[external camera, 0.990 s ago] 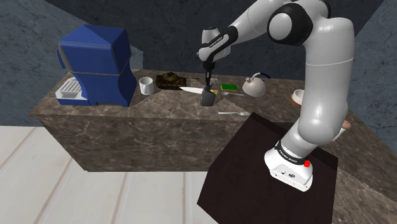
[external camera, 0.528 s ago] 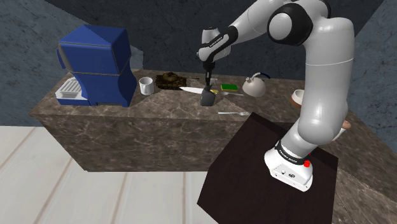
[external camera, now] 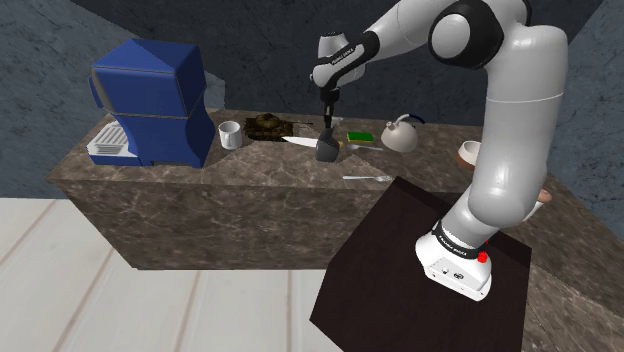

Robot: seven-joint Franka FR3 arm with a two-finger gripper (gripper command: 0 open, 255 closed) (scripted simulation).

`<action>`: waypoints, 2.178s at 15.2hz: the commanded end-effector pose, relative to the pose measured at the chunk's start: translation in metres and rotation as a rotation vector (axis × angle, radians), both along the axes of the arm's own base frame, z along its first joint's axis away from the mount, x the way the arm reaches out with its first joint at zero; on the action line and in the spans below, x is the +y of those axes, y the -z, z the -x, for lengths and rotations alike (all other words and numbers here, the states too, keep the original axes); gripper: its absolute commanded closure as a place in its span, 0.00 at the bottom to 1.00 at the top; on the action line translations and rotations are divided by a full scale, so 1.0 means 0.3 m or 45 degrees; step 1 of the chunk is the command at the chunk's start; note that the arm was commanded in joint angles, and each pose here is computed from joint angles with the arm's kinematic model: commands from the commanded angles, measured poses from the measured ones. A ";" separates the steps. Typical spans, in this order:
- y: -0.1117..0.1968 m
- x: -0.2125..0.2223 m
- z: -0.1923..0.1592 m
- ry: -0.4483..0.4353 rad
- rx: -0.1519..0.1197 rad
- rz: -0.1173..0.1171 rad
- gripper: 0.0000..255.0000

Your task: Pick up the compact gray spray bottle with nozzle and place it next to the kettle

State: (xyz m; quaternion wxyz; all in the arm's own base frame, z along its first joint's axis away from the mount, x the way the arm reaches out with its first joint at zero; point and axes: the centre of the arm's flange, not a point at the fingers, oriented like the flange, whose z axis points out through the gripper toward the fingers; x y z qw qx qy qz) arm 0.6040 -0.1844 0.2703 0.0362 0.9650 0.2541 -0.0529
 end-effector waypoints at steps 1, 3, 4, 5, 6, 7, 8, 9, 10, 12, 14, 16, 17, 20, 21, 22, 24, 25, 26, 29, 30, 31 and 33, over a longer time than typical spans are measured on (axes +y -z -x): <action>-0.035 -0.002 0.000 0.000 0.000 0.000 1.00; -0.070 -0.002 0.000 0.000 0.000 0.000 1.00; -0.088 -0.002 0.000 0.000 0.000 0.000 1.00; -0.105 -0.002 0.000 0.000 0.000 0.000 1.00; -0.123 -0.002 0.000 0.000 0.000 0.000 1.00; -0.140 -0.002 0.000 0.000 0.000 0.000 1.00; -0.158 -0.002 0.000 0.000 0.000 0.000 1.00; -0.176 -0.002 0.000 0.000 0.000 0.000 1.00; -0.193 -0.002 0.000 0.000 0.000 0.000 1.00; -0.228 -0.002 0.000 0.000 0.000 0.000 1.00; -0.264 -0.002 0.000 0.000 0.000 0.000 1.00; -0.299 -0.002 0.000 0.000 0.000 0.000 1.00; -0.316 -0.002 0.000 0.000 0.000 0.000 1.00; -0.369 -0.002 0.000 0.000 0.000 0.000 1.00; -0.387 -0.002 0.000 0.000 0.000 0.000 1.00; -0.404 -0.002 0.000 0.000 0.000 0.000 1.00; -0.440 -0.002 0.000 0.000 0.000 0.000 1.00; -0.457 -0.002 0.000 0.000 0.000 0.000 1.00; -0.475 -0.002 0.000 0.000 0.000 0.000 1.00; -0.528 -0.002 0.000 0.000 0.000 0.000 1.00; -0.545 -0.002 0.000 0.000 0.000 0.000 1.00; -0.563 -0.002 0.000 0.000 0.000 0.000 1.00; -0.598 -0.002 0.000 0.000 0.000 0.000 1.00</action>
